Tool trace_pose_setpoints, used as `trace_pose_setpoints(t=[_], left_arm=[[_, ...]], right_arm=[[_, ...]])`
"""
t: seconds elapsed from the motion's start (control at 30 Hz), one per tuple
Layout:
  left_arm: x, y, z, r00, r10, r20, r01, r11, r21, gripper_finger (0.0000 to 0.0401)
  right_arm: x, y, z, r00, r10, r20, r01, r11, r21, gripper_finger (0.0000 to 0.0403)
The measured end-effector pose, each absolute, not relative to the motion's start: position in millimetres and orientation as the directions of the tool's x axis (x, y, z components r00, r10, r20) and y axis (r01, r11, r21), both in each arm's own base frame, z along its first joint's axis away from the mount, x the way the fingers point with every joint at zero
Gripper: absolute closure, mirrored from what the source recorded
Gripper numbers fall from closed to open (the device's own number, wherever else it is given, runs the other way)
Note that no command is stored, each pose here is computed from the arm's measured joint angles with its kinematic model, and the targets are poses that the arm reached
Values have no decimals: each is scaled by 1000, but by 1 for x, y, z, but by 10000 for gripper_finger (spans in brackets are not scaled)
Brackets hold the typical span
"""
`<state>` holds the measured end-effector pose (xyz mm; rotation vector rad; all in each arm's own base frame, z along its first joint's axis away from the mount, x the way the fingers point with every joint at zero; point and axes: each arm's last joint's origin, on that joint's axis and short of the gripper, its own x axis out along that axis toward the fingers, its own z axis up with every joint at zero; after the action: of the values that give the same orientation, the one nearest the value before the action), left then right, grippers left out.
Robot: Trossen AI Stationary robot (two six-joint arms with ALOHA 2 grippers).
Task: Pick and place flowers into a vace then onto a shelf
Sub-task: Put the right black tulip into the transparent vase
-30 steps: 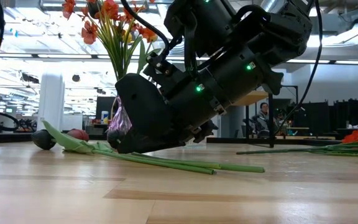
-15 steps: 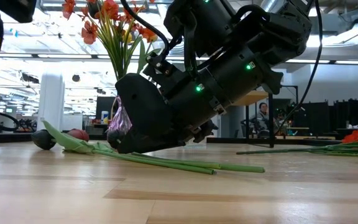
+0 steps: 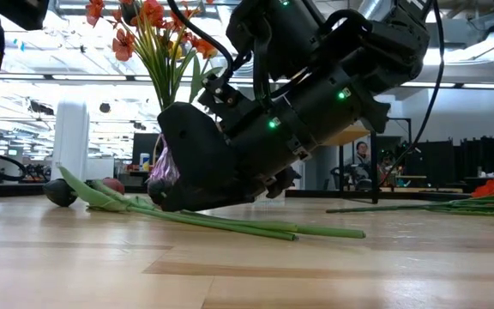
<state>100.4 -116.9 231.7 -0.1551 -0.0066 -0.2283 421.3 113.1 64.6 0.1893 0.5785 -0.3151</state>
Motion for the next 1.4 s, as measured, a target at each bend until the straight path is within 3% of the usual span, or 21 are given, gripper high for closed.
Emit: trace_pose_setpoints(t=[0.5, 0.8, 1.2, 1.4], left_arm=[[100, -117, 232, 974, -224, 24, 225, 962, -152, 401], [100, -117, 232, 974, -224, 24, 225, 963, -151, 401], [100, -117, 232, 974, -224, 23, 225, 963, -150, 401], [100, -117, 231, 974, -224, 17, 224, 964, -144, 401]], right_arm=[[424, 113, 67, 818, -248, -520, 352, 929, 111, 289], [424, 112, 67, 814, -260, -520, 366, 924, 111, 393], [423, 113, 67, 807, -264, -528, 395, 906, 151, 400], [414, 124, 74, 776, -355, -522, 444, 895, 52, 402]])
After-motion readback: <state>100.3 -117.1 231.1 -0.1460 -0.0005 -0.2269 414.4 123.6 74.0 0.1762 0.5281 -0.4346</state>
